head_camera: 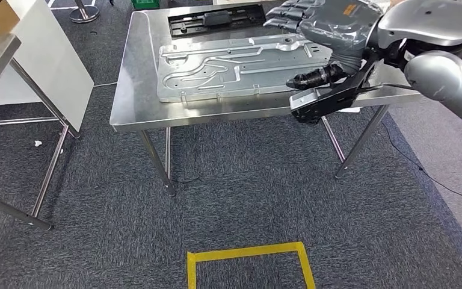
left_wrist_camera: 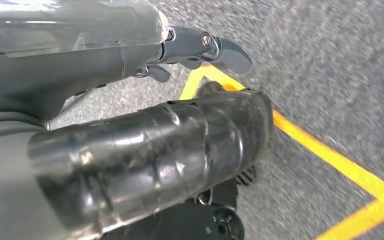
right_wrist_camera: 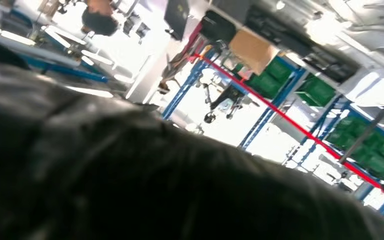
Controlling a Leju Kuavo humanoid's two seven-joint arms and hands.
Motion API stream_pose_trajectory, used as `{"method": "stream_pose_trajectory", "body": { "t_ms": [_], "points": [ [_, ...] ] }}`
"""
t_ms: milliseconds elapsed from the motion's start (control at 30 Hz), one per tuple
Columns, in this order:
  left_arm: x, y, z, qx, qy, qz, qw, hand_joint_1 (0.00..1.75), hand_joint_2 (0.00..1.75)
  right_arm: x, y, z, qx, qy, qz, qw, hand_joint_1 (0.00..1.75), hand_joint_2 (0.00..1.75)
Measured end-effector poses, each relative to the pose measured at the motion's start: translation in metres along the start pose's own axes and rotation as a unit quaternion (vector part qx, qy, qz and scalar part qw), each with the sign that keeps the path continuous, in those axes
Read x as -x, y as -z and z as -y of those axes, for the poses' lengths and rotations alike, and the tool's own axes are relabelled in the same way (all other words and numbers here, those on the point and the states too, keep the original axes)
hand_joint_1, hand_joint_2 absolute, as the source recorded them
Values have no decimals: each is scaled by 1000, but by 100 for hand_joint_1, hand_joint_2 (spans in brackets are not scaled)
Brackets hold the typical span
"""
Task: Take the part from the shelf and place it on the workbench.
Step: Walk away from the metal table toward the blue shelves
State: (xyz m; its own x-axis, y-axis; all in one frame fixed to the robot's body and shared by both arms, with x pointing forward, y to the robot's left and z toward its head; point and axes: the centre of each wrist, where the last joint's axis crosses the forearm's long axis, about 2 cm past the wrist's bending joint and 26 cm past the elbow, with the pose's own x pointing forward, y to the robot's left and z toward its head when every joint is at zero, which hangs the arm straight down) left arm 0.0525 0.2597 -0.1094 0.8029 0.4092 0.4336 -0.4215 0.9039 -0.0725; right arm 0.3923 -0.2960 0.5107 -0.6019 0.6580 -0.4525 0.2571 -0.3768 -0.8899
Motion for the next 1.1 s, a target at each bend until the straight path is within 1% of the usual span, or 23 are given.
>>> {"method": "stream_pose_trajectory", "body": {
  "t_ms": [300, 933, 1100],
  "points": [
    [-3, 1, -1, 0, 1, 6, 1000, 0, 0, 1, -2, 2, 2, -2, -2, 1000, 0, 0],
    [1, 0, 0, 1, 0, 3, 1000, 0, 0, 2, -5, 3, 2, 1, -1, 1000, 0, 0],
    [-1, 0, 0, 2, 0, 5, 1000, 0, 0, 2, -5, 3, 1, 1, 0, 1000, 0, 0]
  ]
}}
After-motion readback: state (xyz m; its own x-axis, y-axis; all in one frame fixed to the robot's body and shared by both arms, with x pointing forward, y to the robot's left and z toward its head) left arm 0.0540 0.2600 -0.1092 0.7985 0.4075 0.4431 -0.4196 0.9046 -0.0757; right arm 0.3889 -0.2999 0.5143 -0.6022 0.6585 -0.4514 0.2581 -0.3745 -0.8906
